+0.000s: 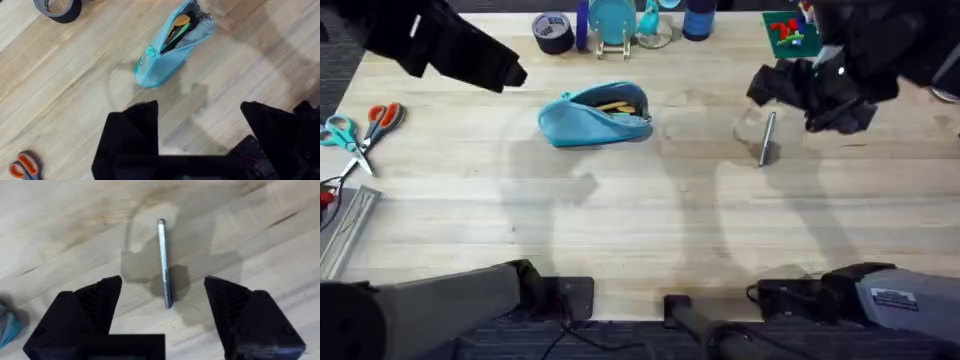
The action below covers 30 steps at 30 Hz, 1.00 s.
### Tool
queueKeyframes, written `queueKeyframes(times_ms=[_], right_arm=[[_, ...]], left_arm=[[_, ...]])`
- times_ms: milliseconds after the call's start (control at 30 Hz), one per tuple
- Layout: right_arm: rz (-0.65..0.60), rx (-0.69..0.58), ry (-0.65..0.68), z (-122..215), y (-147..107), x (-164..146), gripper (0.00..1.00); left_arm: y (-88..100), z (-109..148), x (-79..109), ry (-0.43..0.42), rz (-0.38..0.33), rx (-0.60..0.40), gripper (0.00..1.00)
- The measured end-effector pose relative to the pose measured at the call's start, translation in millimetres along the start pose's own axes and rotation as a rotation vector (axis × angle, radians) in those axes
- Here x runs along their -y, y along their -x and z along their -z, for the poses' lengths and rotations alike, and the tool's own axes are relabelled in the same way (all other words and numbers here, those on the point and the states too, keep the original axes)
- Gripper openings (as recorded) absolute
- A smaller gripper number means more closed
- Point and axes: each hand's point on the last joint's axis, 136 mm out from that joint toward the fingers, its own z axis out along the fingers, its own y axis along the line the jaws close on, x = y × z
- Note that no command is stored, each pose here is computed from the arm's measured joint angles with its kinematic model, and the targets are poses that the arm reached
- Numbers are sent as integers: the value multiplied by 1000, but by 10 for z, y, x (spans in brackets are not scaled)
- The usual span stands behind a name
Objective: Unzip the bag, pick up the pens from the table one at a time and place them inside, then zip the bag closed.
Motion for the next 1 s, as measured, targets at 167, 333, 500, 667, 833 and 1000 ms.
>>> queueKeyframes(times_ms=[167, 333, 500, 667, 833, 1000], right_arm=[[-42, -34, -35, -226, -102, 129, 995], [-38, -82, -79, -466, -178, 152, 996], [-20, -141, -119, -705, -299, 155, 996], [-29, -169, -104, -813, -346, 96, 995], [-47, -187, -80, -837, -353, 56, 996], [-52, -190, -76, -839, -355, 47, 991]], left_arm=[[0, 0, 1, 0, 0, 0, 995], [0, 0, 0, 0, 0, 0, 995], [0, 0, 0, 0, 0, 0, 995], [0, 0, 1, 0, 0, 0, 995], [0, 0, 1, 0, 0, 0, 995], [0, -1, 0, 0, 0, 0, 995]])
